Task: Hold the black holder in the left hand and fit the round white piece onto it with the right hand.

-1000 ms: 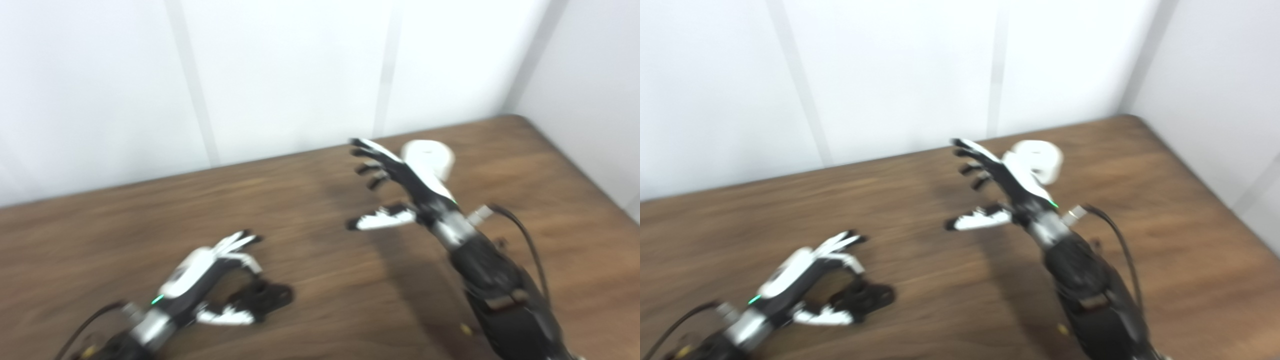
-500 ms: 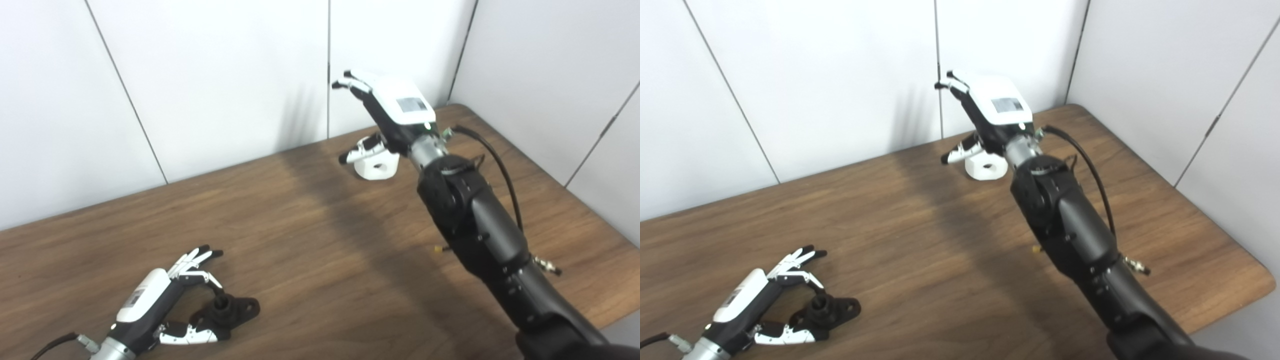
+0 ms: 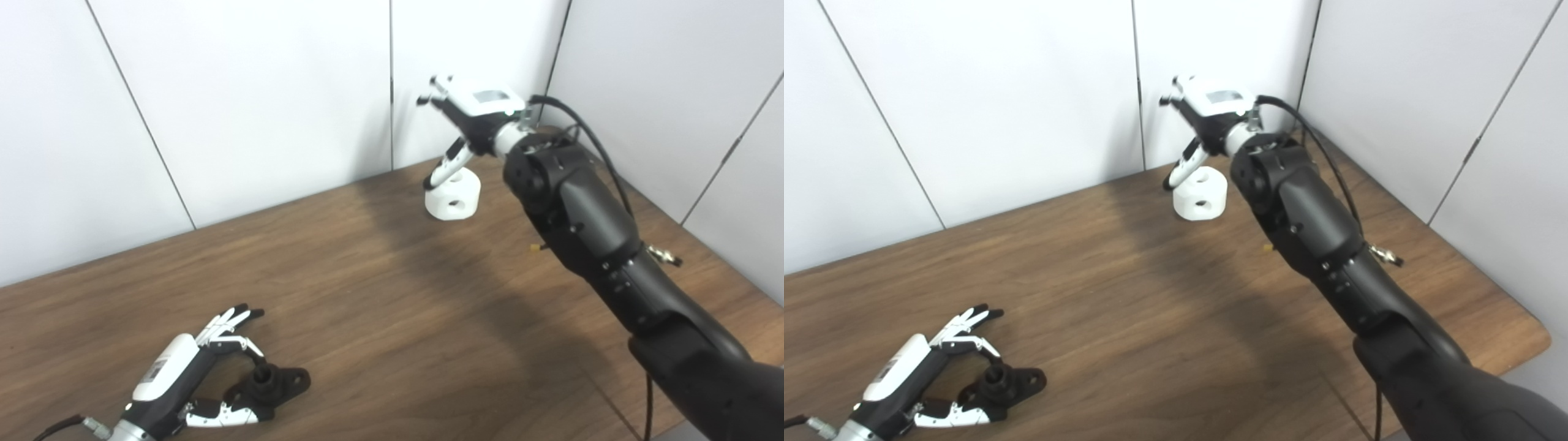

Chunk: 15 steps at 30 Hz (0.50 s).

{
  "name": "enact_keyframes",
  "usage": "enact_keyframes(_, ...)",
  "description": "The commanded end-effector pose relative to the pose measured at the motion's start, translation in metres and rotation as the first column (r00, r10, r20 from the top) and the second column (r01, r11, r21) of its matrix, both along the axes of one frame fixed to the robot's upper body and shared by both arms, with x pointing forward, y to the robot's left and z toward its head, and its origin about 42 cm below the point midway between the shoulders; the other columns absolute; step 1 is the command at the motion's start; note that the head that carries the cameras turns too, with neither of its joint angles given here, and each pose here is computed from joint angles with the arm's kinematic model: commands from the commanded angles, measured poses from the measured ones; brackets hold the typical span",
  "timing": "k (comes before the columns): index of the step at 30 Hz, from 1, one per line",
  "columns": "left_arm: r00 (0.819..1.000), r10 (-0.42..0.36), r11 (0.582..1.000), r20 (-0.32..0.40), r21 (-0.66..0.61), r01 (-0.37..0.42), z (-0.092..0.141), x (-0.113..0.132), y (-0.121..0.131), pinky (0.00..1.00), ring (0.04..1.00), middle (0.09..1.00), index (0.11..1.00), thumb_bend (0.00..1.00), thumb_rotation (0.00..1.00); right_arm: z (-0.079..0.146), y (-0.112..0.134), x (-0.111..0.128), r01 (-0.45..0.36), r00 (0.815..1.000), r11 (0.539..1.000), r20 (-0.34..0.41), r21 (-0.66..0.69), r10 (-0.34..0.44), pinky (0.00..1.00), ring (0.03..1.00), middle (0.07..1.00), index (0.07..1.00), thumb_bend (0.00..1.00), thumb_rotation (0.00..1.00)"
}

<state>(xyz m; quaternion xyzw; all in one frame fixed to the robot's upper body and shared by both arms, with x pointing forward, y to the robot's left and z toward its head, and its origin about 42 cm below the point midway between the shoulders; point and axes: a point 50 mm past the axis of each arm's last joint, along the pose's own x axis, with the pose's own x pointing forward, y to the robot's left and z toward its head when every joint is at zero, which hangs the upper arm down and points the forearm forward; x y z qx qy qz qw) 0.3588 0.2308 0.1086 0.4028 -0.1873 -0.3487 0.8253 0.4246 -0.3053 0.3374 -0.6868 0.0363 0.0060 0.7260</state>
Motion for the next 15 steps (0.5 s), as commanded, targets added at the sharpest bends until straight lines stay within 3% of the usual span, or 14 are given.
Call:
enact_keyframes(1,0.993,0.055,0.991,-0.102,0.124,-0.042,-0.029,-0.020,0.041,1.00,1.000,0.935,0.481,0.52,0.06,0.032,-0.001,0.005,0.006,0.999,1.000,0.040,-0.019,-0.005,0.89,1.000,1.000,0.899,1.00,0.39)
enact_keyframes(4,0.993,0.055,0.992,-0.106,0.115,-0.042,-0.029,-0.021,0.040,1.00,1.000,0.931,0.481,0.52,0.06,0.026,0.001,0.012,0.009,0.999,1.000,-0.045,-0.009,-0.009,0.93,1.000,1.000,0.905,1.00,0.41)
enact_keyframes(9,0.993,0.051,0.993,-0.110,0.111,-0.038,-0.029,-0.020,0.038,1.00,1.000,0.930,0.481,0.52,0.06,0.020,0.002,0.019,0.024,0.991,1.000,-0.134,-0.004,-0.024,0.93,1.000,1.000,0.904,1.00,0.40)
enact_keyframes(15,0.993,0.050,0.993,-0.109,0.109,-0.038,-0.029,-0.020,0.037,1.00,1.000,0.927,0.481,0.52,0.06,0.015,0.003,0.027,0.047,0.984,0.998,-0.172,-0.041,-0.053,0.99,1.000,1.000,0.907,1.00,0.39)
